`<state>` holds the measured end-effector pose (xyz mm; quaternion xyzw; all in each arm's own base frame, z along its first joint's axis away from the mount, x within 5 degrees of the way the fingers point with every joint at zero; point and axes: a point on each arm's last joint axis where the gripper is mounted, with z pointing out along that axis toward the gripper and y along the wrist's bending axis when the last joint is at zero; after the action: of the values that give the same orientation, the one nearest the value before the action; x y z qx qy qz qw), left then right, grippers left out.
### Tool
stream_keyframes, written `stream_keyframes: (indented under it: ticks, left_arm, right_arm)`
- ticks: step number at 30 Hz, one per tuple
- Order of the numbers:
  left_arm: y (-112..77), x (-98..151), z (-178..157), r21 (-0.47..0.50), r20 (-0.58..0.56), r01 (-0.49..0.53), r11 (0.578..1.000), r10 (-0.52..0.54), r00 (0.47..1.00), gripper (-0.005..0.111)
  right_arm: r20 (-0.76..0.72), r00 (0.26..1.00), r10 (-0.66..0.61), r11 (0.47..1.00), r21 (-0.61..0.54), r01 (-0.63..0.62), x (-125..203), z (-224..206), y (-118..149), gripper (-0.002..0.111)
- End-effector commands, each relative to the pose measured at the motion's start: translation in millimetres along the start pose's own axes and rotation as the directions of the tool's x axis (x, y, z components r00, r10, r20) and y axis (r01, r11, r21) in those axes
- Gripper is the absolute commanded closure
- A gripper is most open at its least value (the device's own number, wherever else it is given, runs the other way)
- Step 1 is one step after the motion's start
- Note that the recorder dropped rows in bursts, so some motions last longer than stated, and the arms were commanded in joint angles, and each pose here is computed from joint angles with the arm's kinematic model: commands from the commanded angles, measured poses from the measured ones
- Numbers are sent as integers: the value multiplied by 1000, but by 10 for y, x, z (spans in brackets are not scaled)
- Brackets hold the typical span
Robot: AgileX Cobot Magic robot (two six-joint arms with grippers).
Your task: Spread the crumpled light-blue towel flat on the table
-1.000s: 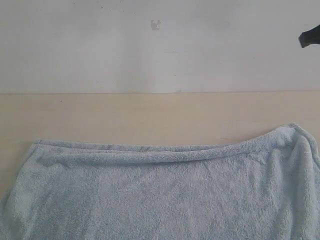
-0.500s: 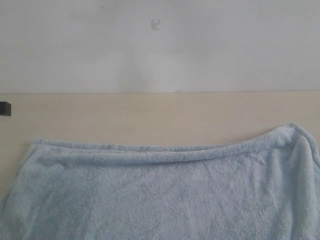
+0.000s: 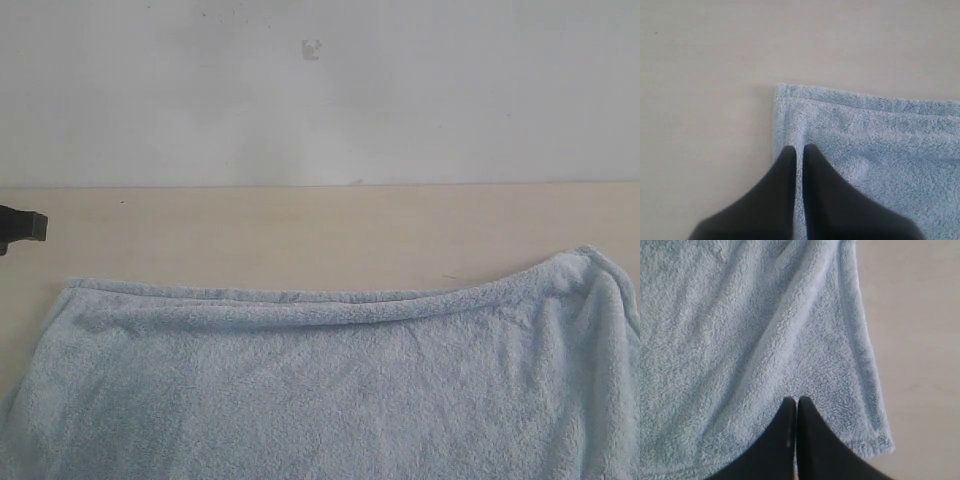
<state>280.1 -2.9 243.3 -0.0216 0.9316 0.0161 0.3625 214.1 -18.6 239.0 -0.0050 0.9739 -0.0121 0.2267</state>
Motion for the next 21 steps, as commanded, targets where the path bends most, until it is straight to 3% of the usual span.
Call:
stream_keyframes:
  ticks: [1, 7, 21]
  left_arm:
    - [-15, 14, 68, 13, 1, -1, 1000, 1, 1000, 103]
    - [-35, 81, 322, 18, -43, -25, 1000, 26, 999, 103]
    - [-100, -29, 991, 39, -67, -90, 995, 93, 993, 103]
  right_arm:
    - [64, 998, 18, 1000, -3, -18, 67, 37, 6, 108]
    - [83, 994, 65, 997, -44, -61, 53, 41, 47, 108]
    - [108, 994, -29, 996, -82, 38, 26, 37, 247, 108]
